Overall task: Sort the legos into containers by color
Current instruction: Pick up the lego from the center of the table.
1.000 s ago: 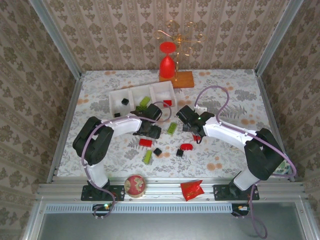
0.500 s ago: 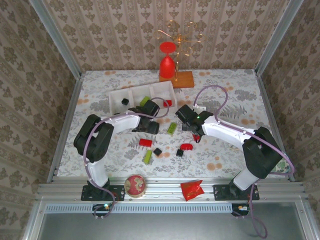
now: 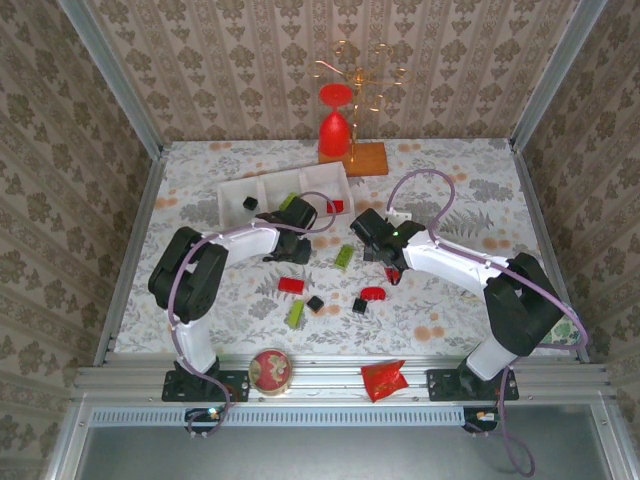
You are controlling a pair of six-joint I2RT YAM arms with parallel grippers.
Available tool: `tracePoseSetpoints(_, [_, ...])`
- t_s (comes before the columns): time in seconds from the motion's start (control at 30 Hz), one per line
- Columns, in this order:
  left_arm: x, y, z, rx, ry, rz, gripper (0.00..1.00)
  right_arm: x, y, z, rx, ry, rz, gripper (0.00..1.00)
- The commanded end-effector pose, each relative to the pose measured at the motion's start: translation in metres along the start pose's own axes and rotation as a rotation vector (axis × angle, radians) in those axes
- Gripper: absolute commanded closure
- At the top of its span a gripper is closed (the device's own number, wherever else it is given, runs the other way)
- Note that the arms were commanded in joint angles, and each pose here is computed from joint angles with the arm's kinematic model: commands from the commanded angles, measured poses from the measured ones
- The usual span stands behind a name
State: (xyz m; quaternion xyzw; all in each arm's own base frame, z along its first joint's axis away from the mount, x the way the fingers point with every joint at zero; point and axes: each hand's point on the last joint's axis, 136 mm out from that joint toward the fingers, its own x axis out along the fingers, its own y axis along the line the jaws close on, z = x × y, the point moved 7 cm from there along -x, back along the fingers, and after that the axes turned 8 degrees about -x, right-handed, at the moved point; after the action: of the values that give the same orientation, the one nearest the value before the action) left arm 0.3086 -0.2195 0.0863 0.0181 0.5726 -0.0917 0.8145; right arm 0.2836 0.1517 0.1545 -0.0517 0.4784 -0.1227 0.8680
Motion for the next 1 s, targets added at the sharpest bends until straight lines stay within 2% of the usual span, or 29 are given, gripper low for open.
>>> tracePoseSetpoints(0.0, [0.004, 0.003, -0.007, -0.009, 0.005, -0.003, 0.72, -0.002, -0.005, 0.005, 0.027, -0.012, -0.043, 0.0])
tracePoseSetpoints(0.1, [-0.001, 0.003, -0.007, -0.016, -0.009, -0.011, 0.76, -0.004, -0.006, 0.006, 0.025, -0.018, -0.044, 0.0])
tracePoseSetpoints(0.43, [-0.027, 0.009, -0.01, -0.044, -0.094, -0.017, 0.8, -0.007, -0.011, 0.005, 0.016, -0.039, -0.043, 0.0])
tracePoseSetpoints(0.97, [-0.081, 0.02, -0.011, -0.018, -0.236, -0.043, 0.8, -0.009, -0.02, -0.007, 0.018, -0.034, -0.04, 0.0])
